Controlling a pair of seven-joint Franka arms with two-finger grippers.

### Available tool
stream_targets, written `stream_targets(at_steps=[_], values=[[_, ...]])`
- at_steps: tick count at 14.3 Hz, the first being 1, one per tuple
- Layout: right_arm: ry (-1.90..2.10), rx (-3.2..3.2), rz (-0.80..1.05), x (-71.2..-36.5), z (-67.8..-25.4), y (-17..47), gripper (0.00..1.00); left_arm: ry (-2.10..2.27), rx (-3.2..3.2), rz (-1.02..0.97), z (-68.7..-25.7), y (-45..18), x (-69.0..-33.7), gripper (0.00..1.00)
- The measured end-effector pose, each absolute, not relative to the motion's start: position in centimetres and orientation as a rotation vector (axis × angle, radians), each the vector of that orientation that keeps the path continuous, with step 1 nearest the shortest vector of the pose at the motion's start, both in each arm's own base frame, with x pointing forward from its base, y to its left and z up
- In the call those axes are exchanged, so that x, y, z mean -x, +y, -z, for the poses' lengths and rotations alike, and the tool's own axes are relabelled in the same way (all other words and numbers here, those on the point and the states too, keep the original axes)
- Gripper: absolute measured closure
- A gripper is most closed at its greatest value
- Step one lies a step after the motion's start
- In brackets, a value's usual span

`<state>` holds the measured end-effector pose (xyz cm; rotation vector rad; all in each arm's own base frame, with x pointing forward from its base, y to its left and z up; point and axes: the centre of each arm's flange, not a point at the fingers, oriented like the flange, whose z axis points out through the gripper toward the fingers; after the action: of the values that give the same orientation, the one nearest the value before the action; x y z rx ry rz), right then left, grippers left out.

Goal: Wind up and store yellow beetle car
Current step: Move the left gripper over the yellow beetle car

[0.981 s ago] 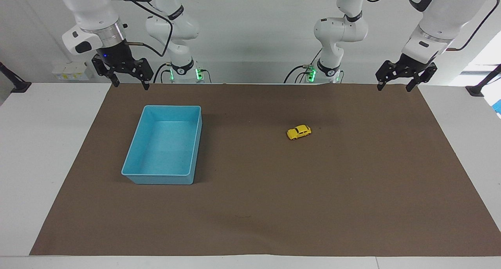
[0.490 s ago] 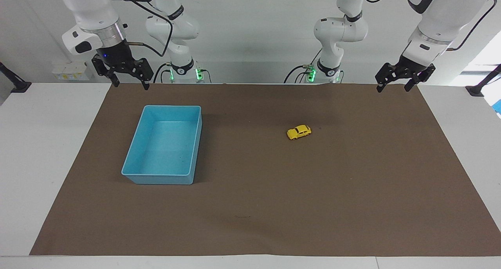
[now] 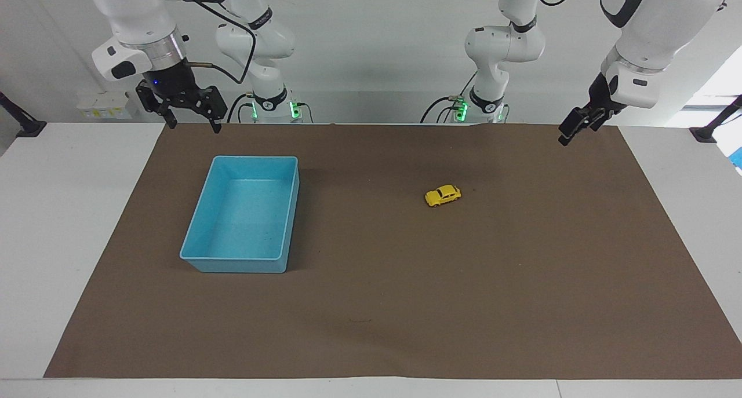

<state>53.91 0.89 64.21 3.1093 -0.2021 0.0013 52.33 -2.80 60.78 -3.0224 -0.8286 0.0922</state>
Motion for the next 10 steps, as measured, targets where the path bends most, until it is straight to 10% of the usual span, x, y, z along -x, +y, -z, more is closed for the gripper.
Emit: stream_targets(at_steps=[10], values=[[-0.202, -3.109, -0.001, -53.9, -64.2, 0.9, 0.0, -1.993, 2.439, -0.104, -55.9, -3.6, -53.1, 0.0]])
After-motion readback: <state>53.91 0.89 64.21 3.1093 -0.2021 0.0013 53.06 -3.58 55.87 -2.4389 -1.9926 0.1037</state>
